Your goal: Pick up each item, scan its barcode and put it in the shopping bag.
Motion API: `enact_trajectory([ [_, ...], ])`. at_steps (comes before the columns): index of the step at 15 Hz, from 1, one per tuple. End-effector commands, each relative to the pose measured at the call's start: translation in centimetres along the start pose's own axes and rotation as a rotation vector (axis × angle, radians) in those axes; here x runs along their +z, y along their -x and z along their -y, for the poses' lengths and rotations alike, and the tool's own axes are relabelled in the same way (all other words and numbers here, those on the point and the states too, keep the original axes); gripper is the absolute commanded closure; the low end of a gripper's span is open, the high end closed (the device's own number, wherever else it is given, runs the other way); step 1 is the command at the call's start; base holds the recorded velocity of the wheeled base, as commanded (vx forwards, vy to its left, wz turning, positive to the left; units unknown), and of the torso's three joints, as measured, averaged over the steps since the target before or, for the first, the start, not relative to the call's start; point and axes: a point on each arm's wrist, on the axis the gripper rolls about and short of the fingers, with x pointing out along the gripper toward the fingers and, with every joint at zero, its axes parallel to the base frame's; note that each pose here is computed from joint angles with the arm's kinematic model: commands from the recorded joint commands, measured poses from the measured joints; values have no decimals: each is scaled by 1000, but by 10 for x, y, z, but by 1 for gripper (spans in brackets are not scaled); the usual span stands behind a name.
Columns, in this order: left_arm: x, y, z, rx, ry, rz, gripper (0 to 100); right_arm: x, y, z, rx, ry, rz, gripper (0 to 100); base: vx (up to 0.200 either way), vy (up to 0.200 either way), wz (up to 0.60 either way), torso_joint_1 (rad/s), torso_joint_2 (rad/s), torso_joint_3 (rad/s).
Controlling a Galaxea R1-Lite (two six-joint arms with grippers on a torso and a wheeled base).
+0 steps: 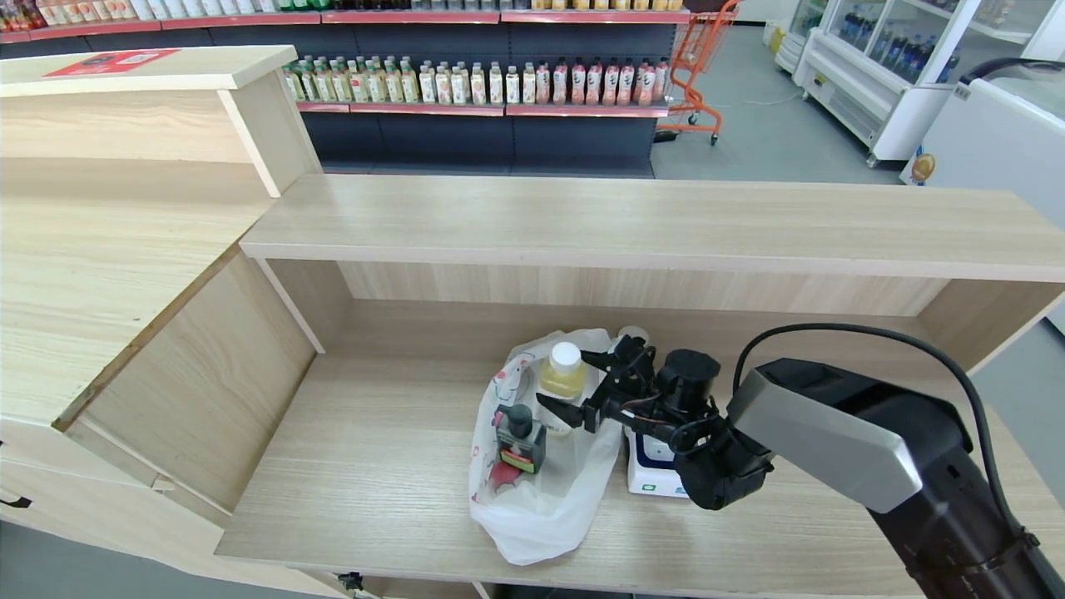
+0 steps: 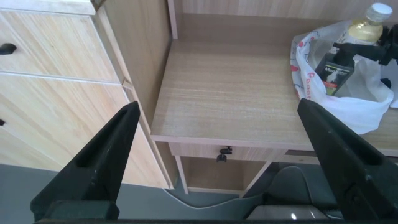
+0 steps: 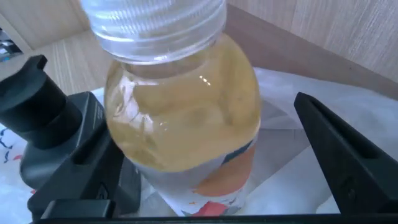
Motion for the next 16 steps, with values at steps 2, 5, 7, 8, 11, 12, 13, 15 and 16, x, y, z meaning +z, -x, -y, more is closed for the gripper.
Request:
enact_trajectory([
  [2,0,0,0,1,0,-1,0,34,9,9,-21,7,34,0,0,0,0,0,0,0],
  [5,0,0,0,0,0,-1,0,84,46,16,-68,-8,44,0,0,0,0,0,0,0],
  [7,0,0,0,0,0,-1,0,108,76,14,-101,-12,25,0,0,0,0,0,0,0],
  [8,0,0,0,0,0,-1,0,118,90,12,-117,-7,17,0,0,0,0,0,0,0],
  [11,0,0,0,0,0,-1,0,143,149,6,-198,-43,-40,0,0,0,0,0,0,0],
  [12,0,0,0,0,0,-1,0,145,167,2,-224,-68,-77,0,0,0,0,0,0,0],
  [13,0,0,0,1,0,-1,0,149,184,-5,-244,-96,-109,0,0,0,0,0,0,0],
  [15,0,0,0,1,0,-1,0,171,222,-34,-274,-235,-162,0,0,0,0,0,0,0],
  [16,0,0,0,0,0,-1,0,182,233,-40,-295,-262,-186,0,0,0,0,0,0,0],
])
